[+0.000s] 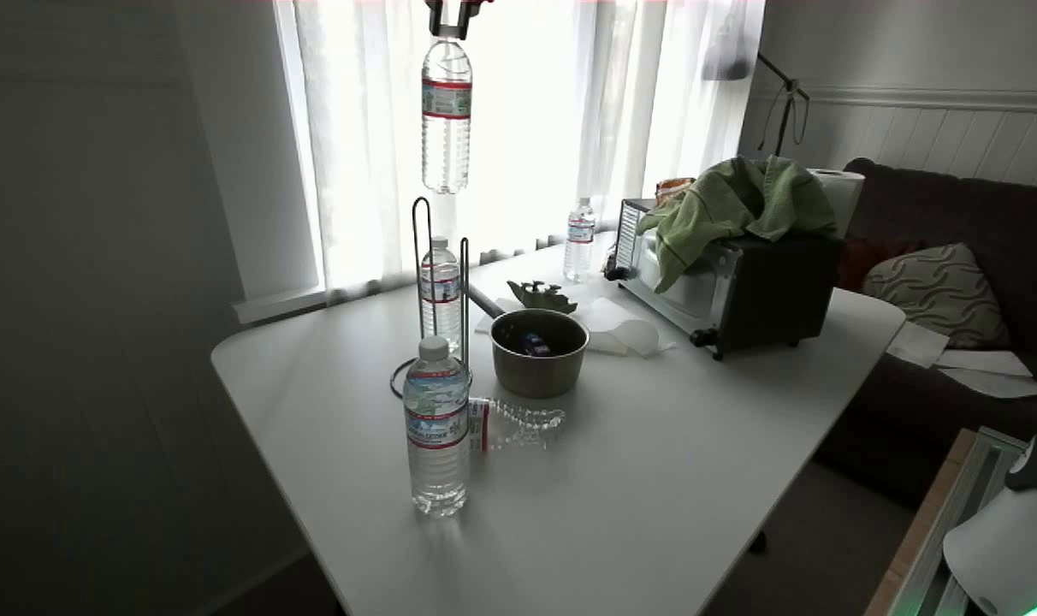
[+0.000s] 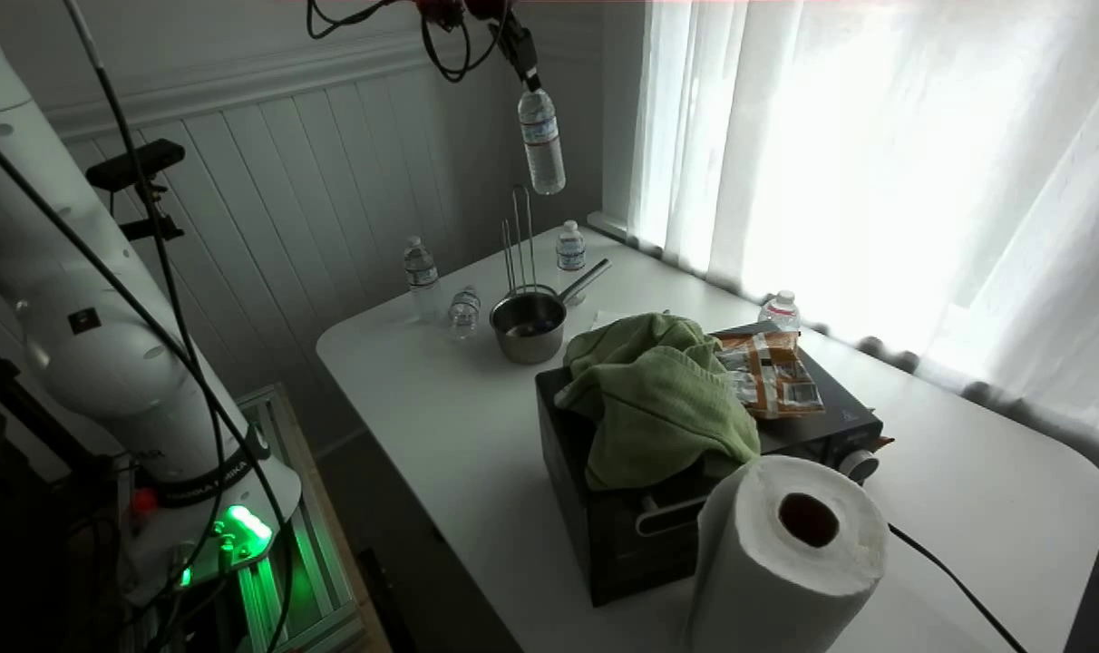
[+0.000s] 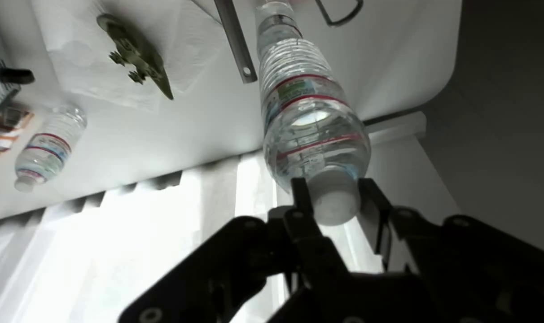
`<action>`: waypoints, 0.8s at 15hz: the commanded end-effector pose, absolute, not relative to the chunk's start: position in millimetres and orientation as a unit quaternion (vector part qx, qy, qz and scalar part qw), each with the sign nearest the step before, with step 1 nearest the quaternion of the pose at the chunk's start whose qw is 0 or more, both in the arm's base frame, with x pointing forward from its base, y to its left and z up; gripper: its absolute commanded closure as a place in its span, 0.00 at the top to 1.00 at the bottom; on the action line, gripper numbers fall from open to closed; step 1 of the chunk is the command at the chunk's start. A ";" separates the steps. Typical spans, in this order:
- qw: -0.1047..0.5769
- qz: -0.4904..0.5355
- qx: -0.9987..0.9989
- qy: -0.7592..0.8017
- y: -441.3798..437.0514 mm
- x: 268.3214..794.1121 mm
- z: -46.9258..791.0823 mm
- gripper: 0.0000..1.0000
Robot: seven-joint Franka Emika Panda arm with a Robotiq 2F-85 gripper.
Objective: Pick up the left water bottle on the right side of the table next to the black oven and move it to the left side of the table
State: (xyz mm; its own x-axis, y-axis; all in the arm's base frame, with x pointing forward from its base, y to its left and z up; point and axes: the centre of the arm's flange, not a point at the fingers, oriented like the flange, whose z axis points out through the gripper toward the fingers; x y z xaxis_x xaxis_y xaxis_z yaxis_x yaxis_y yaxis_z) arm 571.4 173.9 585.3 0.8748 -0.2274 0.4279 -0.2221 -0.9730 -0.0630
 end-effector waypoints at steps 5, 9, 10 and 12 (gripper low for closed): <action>0.044 -0.277 -0.959 0.023 216.6 582.7 552.6 0.10; 0.065 -0.246 -0.967 -0.033 230.4 587.0 511.2 0.10; 0.070 -0.241 -0.967 -0.049 234.2 586.9 500.8 0.10; 0.082 -0.221 -0.969 -0.069 241.1 584.5 480.8 0.10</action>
